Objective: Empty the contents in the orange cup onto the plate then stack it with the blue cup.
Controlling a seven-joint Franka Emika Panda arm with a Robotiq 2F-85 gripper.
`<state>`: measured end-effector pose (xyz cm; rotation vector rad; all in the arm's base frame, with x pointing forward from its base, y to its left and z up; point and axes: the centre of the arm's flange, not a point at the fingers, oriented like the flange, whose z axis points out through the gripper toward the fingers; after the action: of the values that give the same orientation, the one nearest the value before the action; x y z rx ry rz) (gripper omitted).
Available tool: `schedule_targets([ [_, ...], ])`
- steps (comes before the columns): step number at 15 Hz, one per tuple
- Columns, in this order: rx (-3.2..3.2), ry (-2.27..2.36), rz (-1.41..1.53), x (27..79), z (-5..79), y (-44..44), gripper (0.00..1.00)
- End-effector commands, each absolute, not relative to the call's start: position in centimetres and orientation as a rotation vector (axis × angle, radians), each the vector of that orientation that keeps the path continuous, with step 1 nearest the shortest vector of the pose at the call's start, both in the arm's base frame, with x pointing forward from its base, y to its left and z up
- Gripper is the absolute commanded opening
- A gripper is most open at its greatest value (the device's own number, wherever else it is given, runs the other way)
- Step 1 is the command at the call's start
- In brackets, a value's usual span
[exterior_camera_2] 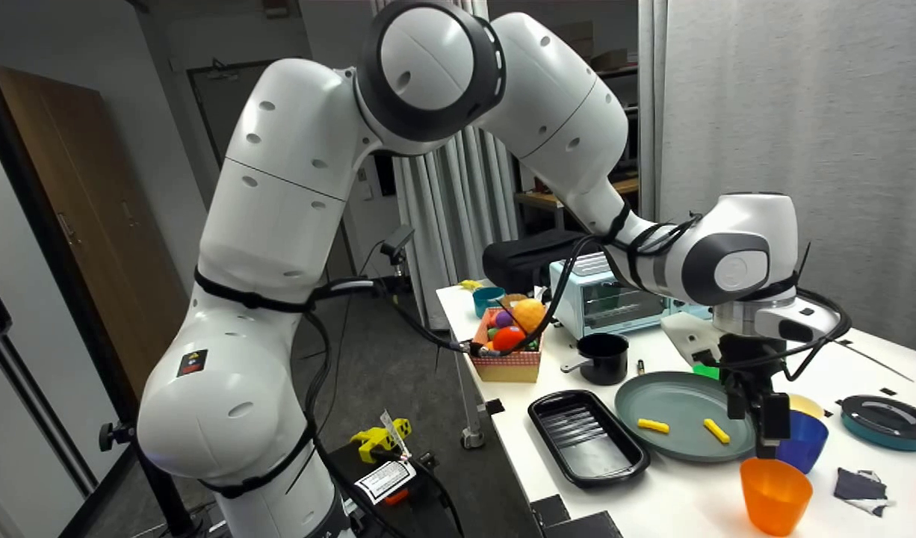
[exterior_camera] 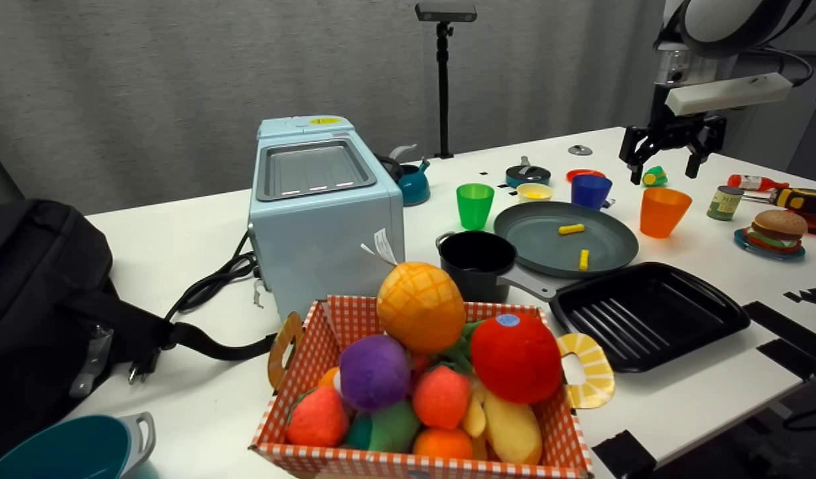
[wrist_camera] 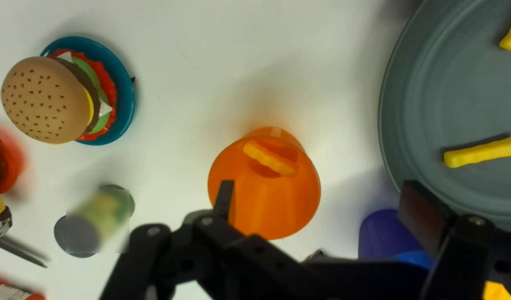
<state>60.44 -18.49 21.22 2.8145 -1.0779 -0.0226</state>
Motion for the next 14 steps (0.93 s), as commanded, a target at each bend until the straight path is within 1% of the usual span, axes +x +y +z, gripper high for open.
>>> schedule_targets([
  [1, 2.811, -1.101, 0.026, 61.8, 19.5, -18.6, 1.0],
  [10, 2.788, -1.118, -0.011, 62.6, 16.5, -18.6, 1.0],
  [14, 2.764, -1.142, 0.034, 63.4, 15.6, -19.1, 1.0],
])
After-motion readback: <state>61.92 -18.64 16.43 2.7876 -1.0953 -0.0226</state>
